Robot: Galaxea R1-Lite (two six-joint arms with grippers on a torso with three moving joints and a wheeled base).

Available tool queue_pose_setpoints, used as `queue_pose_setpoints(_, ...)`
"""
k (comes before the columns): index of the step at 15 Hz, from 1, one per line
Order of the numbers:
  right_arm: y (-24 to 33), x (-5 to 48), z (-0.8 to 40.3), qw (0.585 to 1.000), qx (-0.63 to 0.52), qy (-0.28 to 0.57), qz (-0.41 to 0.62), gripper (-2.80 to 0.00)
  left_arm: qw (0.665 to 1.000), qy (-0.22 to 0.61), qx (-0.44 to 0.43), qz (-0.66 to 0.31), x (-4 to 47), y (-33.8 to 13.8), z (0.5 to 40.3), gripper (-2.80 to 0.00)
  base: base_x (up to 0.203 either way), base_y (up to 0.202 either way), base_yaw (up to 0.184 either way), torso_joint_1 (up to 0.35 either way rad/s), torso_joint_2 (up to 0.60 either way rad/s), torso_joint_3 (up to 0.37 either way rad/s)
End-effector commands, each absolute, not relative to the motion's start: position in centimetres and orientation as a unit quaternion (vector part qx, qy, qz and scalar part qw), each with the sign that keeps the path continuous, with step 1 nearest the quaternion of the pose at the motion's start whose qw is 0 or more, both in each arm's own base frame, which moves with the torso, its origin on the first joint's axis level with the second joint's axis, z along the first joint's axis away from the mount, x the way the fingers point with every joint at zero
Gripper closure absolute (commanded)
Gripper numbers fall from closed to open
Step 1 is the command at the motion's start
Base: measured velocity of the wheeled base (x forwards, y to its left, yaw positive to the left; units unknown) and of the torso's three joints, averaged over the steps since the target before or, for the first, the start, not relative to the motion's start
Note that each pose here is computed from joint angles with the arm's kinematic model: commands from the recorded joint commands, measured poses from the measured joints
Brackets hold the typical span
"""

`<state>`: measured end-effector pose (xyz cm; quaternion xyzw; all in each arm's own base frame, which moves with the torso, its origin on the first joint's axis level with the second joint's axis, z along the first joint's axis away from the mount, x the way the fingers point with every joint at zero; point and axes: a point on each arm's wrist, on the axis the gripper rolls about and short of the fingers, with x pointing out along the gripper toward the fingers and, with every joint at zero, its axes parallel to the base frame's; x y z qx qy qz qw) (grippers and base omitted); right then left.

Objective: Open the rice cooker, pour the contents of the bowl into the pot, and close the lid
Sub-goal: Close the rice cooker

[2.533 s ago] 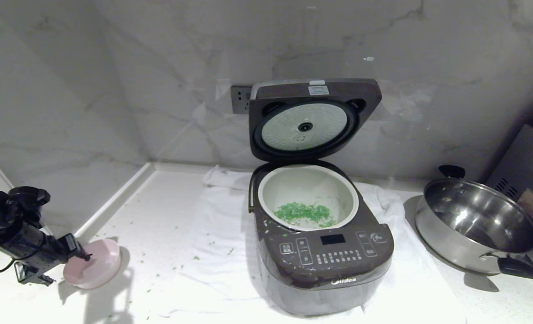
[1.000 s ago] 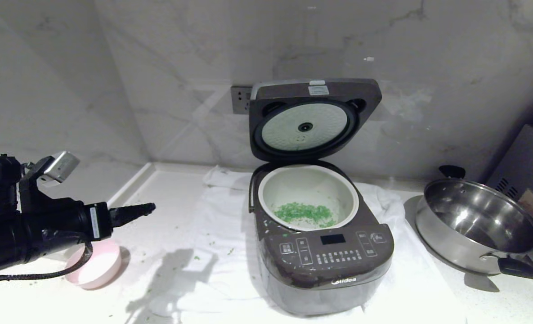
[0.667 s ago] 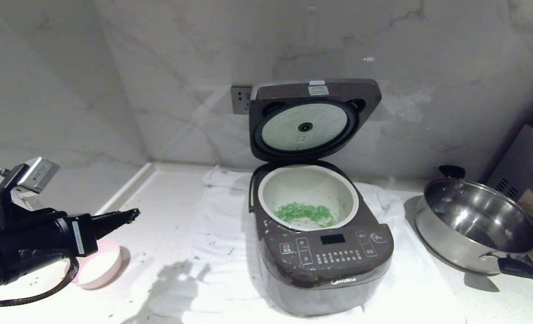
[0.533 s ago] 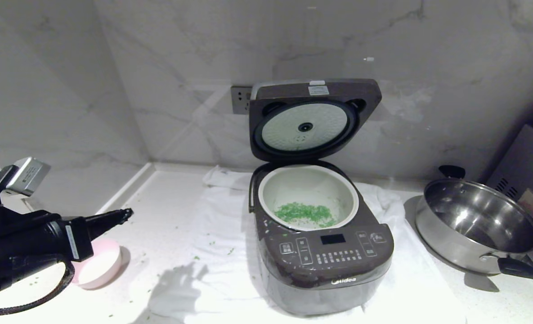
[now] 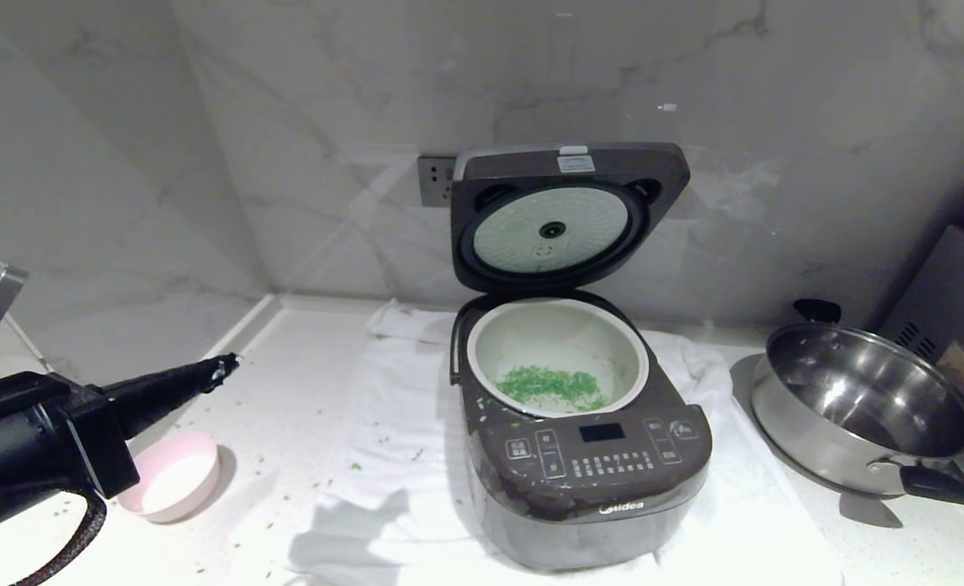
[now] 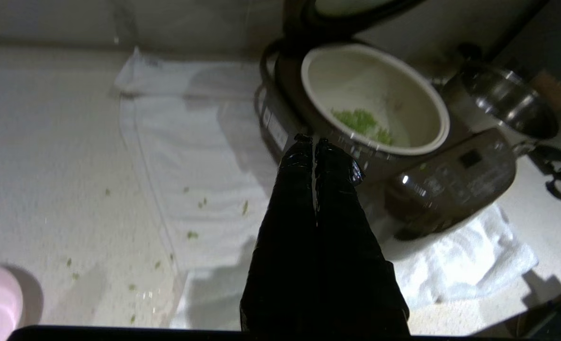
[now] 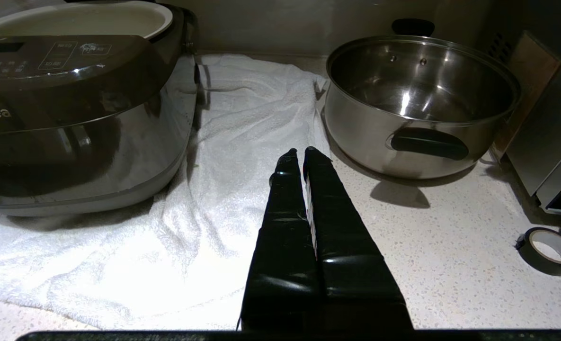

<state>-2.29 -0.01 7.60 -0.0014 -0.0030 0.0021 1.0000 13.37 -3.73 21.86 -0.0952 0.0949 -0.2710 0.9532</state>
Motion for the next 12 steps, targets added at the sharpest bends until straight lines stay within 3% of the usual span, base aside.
queue_pose_setpoints(1,0.0,-2.3,7.5,1.0,-0.002,-0.002,0.002,0.0,0.95,0.072,-0.096,-0.288,14.7,-4.7,24.0,0.0,0.0,0.0,0.0,0.0,0.0,0.0)
queue_pose_setpoints(12,0.0,-2.3,7.6,1.0,-0.002,-0.002,0.002,0.0,0.966,0.002,-0.135,-0.222,26.1,-16.3,31.6,0.0,0.0,0.0,0.0,0.0,0.0,0.0)
